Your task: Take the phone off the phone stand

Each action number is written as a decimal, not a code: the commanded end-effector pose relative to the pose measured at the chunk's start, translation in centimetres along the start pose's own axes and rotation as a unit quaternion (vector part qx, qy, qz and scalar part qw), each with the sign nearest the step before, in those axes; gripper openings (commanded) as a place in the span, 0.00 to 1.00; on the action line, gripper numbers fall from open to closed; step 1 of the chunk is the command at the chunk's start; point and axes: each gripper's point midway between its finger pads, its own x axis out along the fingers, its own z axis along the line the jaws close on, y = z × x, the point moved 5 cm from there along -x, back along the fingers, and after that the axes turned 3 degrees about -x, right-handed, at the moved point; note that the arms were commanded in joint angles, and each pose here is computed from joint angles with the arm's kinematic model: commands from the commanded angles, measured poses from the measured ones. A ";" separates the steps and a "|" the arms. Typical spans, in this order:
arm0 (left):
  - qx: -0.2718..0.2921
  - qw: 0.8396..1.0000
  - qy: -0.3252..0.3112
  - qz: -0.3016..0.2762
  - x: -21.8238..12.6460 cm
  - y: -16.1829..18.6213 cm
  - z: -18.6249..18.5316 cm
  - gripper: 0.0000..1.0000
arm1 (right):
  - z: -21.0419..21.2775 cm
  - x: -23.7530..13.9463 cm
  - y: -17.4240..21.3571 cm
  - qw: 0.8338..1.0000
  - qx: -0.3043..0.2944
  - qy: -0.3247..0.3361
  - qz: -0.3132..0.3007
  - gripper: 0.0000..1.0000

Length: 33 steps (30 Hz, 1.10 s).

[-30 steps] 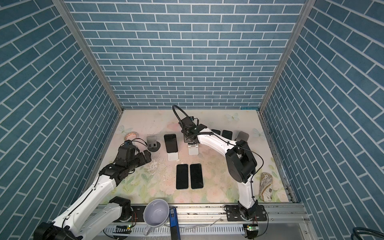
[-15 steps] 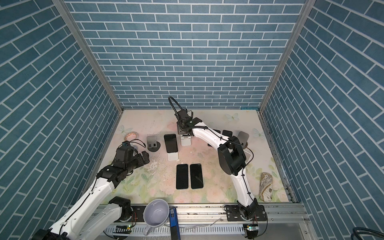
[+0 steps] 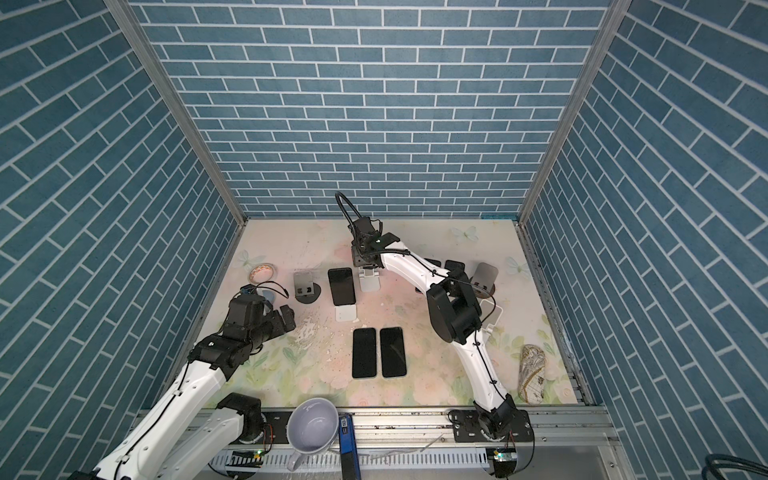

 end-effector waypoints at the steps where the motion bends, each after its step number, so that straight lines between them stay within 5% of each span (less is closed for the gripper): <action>1: 0.002 1.000 -0.007 -0.004 -0.3 -0.4 0.1 1.00 | 0.5 -0.6 -1.3 1.000 0.000 -0.015 -0.014 0.72; 8: 0.001 1.000 -0.006 -0.004 -0.3 -0.5 0.1 1.00 | 0.3 -3.2 -2.8 0.999 -0.015 -0.019 -0.043 0.83; 18: -0.002 1.000 0.001 -0.005 -0.5 -0.4 0.0 1.00 | -0.4 -8.2 -4.1 0.996 -0.015 -0.024 -0.086 0.85; 33: -0.019 1.000 0.021 -0.002 -0.4 -0.2 -0.4 1.00 | -3.0 -11.3 0.0 0.996 0.017 -0.008 -0.092 0.86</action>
